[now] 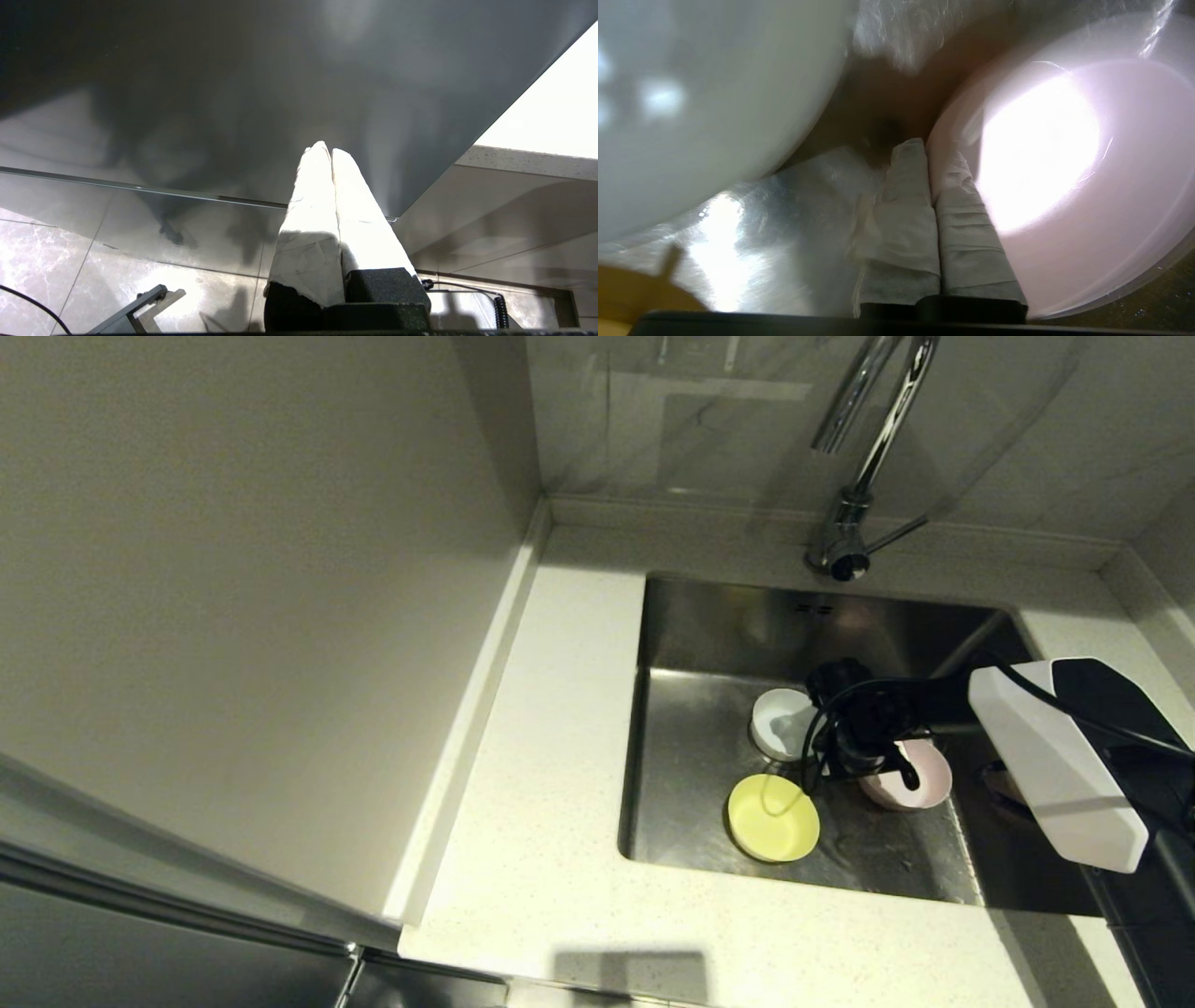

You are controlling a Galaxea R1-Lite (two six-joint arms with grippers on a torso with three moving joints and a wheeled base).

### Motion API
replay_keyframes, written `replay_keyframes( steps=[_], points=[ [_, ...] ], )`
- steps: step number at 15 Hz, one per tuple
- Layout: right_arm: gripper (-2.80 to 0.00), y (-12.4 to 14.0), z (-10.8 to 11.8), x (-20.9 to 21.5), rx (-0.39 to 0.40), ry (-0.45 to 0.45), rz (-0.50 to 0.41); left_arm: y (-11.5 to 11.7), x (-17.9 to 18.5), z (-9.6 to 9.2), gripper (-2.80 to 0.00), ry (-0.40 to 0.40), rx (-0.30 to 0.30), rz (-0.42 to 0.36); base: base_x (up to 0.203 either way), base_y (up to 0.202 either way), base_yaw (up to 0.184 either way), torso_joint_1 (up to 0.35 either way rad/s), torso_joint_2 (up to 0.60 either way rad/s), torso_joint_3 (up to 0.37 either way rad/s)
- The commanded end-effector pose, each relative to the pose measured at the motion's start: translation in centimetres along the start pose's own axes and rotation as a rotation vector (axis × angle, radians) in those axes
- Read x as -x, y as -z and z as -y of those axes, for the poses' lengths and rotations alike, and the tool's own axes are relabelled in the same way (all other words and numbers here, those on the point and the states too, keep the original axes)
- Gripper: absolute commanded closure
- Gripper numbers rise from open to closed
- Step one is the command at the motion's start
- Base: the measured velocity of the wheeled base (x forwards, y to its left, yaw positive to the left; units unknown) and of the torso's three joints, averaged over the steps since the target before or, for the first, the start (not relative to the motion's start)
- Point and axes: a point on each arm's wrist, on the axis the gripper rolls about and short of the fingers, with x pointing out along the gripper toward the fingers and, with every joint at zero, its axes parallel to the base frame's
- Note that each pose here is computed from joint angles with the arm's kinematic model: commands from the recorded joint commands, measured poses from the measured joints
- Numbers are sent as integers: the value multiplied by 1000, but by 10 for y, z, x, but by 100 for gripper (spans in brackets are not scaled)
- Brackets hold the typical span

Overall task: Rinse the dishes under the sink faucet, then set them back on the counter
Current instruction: Put a bowl back to the table from the sink

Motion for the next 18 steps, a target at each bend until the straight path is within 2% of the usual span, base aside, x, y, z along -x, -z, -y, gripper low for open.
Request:
replay_keyframes(
  steps=[1, 5, 7, 8, 10, 11, 12, 13, 15, 17, 18],
  points=[
    [0, 5, -1, 0, -3, 4, -19, 0, 0, 0, 0, 0, 1, 2, 0, 0, 0, 0, 0, 0],
    [0, -10, 13, 35, -114, -26, 38, 0, 0, 0, 0, 0, 1, 2, 0, 0, 0, 0, 0, 0],
    [0, -24, 26, 68, -199, -116, 94, 0, 0, 0, 0, 0, 1, 2, 0, 0, 0, 0, 0, 0],
    [0, -32, 36, 90, -247, -213, 130, 0, 0, 0, 0, 0, 1, 2, 0, 0, 0, 0, 0, 0],
    [0, -48, 56, 135, -353, -502, 185, 0, 0, 0, 0, 0, 1, 2, 0, 0, 0, 0, 0, 0],
    [0, -56, 71, 159, -448, -672, 209, 0, 0, 0, 0, 0, 1, 2, 0, 0, 0, 0, 0, 0],
    [0, -63, 87, 181, -580, -842, 210, 0, 0, 0, 0, 0, 1, 2, 0, 0, 0, 0, 0, 0],
    [0, -68, 104, 199, -695, -1000, 182, 0, 0, 0, 0, 0, 1, 2, 0, 0, 0, 0, 0, 0],
    [0, -74, 144, 221, -964, -1275, 40, 0, 0, 0, 0, 0, 1, 2, 0, 0, 0, 0, 0, 0],
    [0, -81, 181, 229, -1171, -1469, -62, 0, 0, 0, 0, 0, 1, 2, 0, 0, 0, 0, 0, 0],
    [0, -79, 202, 228, -1220, -1548, -97, 0, 0, 0, 0, 0, 1, 2, 0, 0, 0, 0, 0, 0]
  ],
)
